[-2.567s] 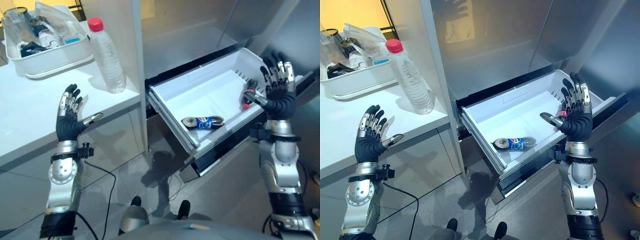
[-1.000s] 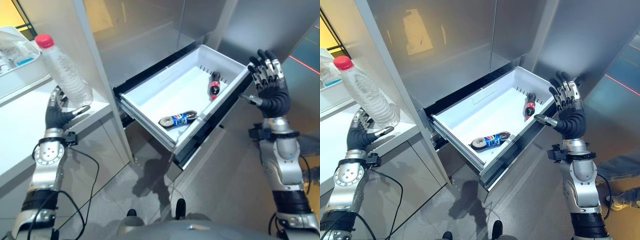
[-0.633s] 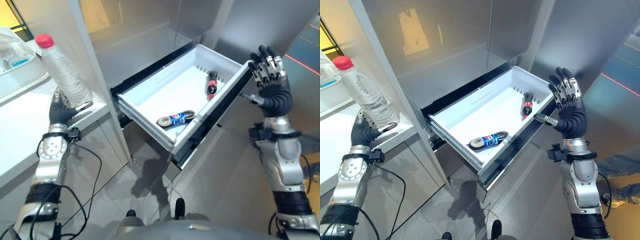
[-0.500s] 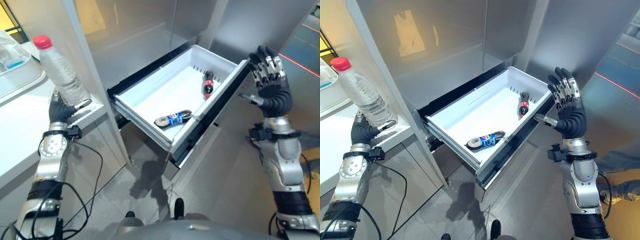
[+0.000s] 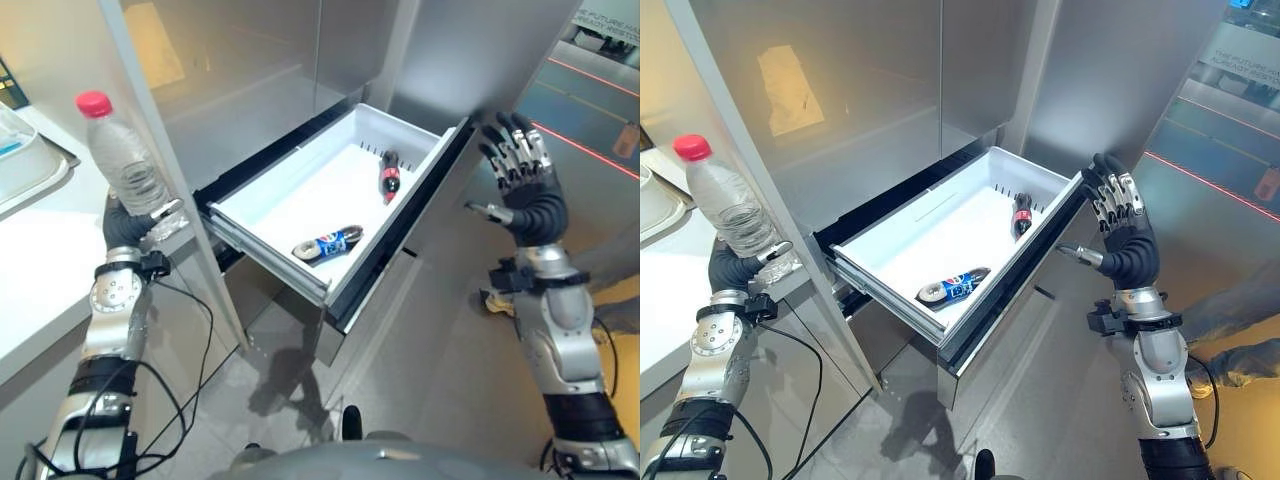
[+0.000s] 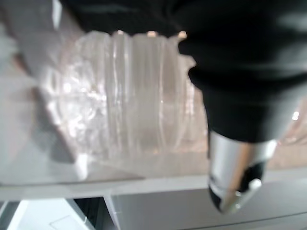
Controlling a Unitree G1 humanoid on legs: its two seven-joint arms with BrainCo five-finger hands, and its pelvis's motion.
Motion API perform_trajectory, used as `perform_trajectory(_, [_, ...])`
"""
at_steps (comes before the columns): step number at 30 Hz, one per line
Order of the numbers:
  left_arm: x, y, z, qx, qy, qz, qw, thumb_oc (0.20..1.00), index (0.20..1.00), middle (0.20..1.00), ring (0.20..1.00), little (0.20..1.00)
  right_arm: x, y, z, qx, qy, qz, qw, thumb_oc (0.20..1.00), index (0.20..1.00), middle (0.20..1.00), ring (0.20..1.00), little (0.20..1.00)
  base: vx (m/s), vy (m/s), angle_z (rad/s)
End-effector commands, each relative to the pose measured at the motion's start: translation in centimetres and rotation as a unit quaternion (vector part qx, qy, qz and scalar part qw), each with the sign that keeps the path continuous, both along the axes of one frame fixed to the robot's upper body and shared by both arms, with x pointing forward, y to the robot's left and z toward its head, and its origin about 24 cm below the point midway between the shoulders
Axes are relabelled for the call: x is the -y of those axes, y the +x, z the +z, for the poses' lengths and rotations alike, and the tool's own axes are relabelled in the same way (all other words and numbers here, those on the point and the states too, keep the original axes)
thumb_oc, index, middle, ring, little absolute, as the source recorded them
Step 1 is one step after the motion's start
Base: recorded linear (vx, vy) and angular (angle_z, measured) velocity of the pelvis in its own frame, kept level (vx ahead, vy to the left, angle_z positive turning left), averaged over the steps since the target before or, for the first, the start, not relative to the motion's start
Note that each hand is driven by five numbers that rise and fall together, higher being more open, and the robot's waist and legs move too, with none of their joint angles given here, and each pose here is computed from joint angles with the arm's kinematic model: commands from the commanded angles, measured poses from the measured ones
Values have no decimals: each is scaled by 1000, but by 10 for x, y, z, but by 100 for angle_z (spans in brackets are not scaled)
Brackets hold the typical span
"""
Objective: Take the drinks into the refrigerator
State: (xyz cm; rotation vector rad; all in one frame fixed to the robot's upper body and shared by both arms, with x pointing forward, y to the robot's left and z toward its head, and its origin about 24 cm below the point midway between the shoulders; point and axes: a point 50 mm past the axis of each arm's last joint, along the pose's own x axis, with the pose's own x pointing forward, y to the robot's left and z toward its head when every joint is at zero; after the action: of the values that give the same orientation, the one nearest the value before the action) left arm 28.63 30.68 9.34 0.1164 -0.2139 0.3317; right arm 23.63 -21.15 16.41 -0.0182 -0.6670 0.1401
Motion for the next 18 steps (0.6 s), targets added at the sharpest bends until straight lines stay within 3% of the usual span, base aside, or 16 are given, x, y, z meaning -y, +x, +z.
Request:
perform_trajectory(1, [48,40,24,43,-3,-88,995,561,561,561,561,561,-6,-11,38,99,2,19,995,1000,1000,1000,1000,1000,0,0,0])
perform_trajectory(2, [48,40,24,43,-3,-88,995,464,464,464,464,464,-6,-11,38,99,2,19,995,1000,1000,1000,1000,1000,0,0,0])
perform_trajectory(3, [53,40,22,39,-4,-97,994,200,200,200,200,200,-6,-10,37,99,2,17,995,1000,1000,1000,1000,1000,0,0,0])
perform_trajectory(11, [54,31,8,28,-14,-102,994,200,200,200,200,200,-4,-11,36,98,2,13,995,1000,1000,1000,1000,1000,0,0,0])
perform_trajectory(18, [53,11,21,87,-34,-118,989,200,200,200,200,200,3,-12,33,93,0,-9,996,1000,1000,1000,1000,1000,0,0,0])
